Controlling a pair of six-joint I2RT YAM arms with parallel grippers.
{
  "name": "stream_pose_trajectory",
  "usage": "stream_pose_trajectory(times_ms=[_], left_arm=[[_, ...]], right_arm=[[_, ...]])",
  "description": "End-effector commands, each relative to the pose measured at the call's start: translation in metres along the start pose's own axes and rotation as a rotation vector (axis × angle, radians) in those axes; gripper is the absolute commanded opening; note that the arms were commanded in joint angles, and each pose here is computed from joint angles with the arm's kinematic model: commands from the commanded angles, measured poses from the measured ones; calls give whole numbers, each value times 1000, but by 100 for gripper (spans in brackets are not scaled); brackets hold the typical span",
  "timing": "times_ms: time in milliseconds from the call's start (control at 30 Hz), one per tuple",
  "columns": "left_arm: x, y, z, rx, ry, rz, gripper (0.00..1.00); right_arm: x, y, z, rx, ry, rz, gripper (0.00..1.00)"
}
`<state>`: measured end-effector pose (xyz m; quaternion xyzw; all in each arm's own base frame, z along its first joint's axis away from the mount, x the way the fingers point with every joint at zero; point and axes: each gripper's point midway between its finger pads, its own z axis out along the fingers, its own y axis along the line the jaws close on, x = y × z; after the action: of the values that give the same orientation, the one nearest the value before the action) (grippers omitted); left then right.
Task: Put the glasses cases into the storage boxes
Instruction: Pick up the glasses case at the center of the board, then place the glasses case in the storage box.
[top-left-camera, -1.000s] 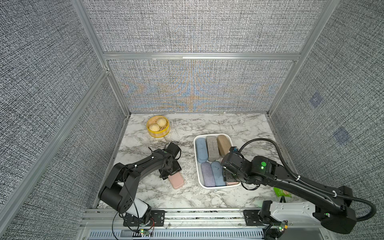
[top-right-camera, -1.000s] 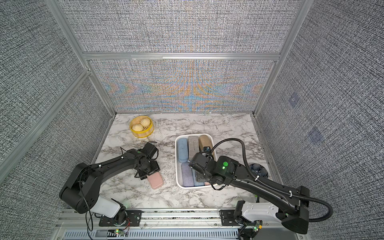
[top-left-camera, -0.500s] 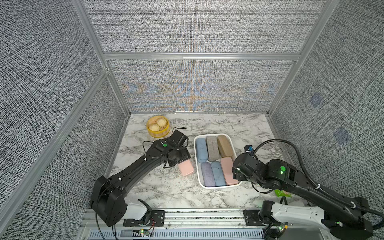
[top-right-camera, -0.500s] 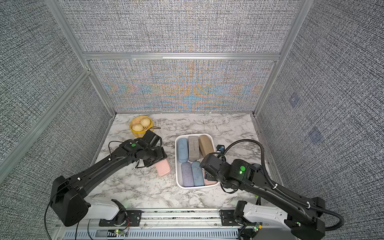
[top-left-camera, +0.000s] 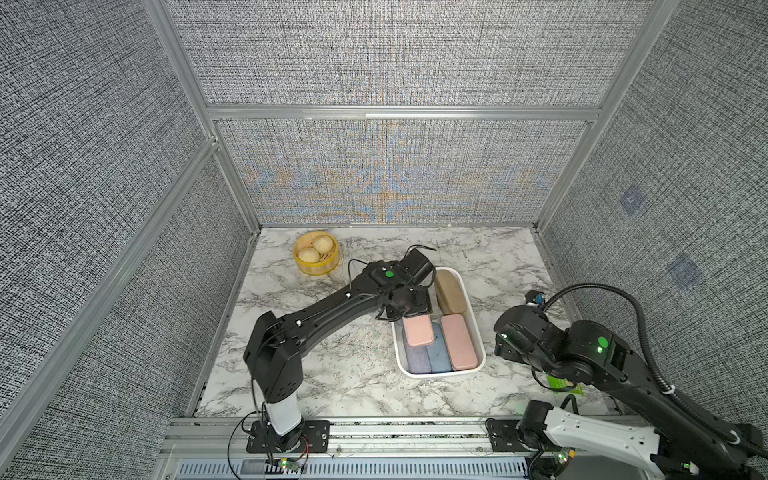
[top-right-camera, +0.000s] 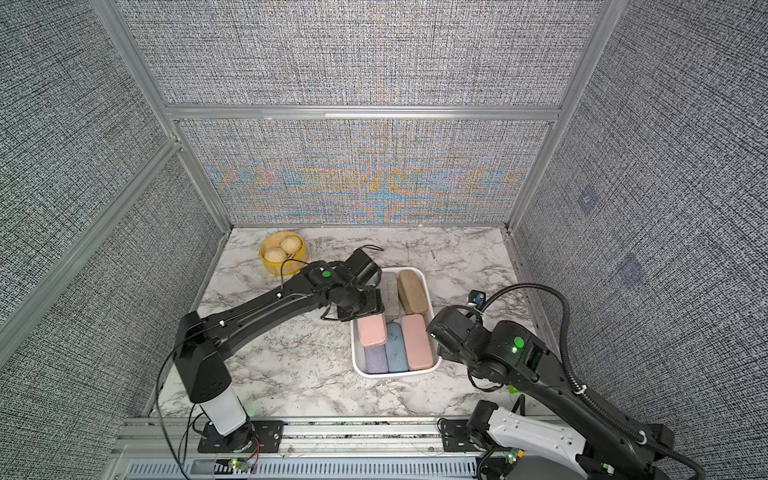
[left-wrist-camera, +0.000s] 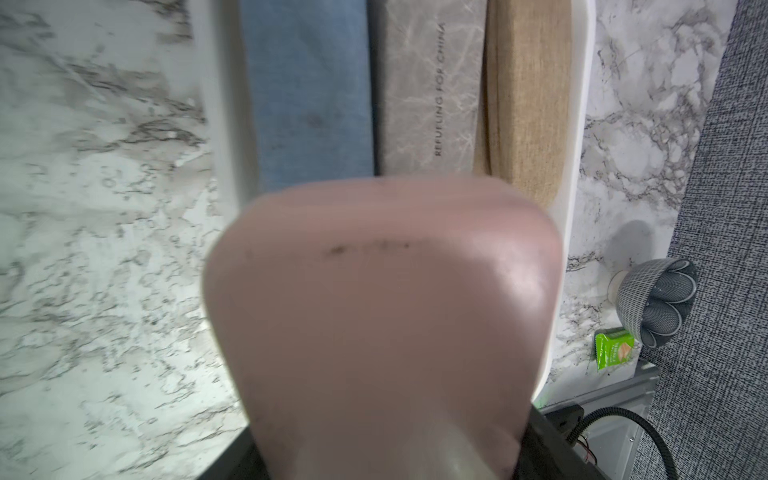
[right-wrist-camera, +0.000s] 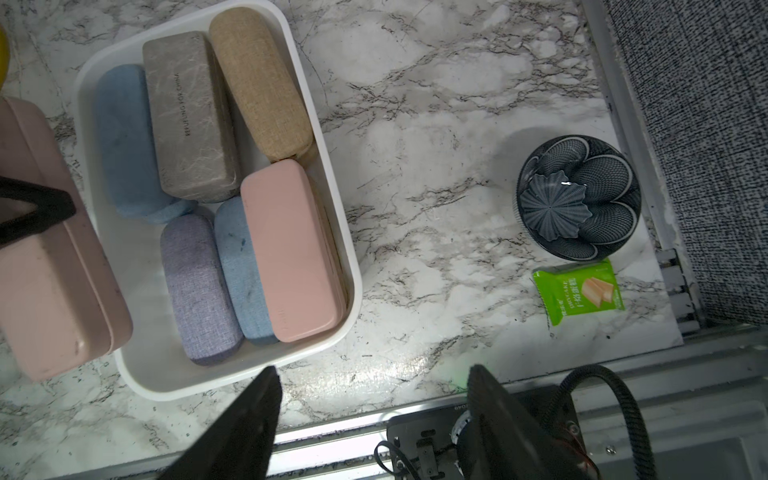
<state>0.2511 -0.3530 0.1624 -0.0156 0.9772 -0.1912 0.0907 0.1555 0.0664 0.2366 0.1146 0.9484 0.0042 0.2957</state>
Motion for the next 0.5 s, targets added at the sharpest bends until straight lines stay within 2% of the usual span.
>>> stream_pose_trajectory(times_ms=[0,267,467], left_arm=[[9,-7,13,-22,38,31,55],[43,-18,50,-47,125,23,55],[61,-15,66,-49,155,-18,55]], right_arm=[[4,-15,1,50,5,-2,72],[9,-22,4,57,10,9,72],[11,-18,8,48,22,4,72]])
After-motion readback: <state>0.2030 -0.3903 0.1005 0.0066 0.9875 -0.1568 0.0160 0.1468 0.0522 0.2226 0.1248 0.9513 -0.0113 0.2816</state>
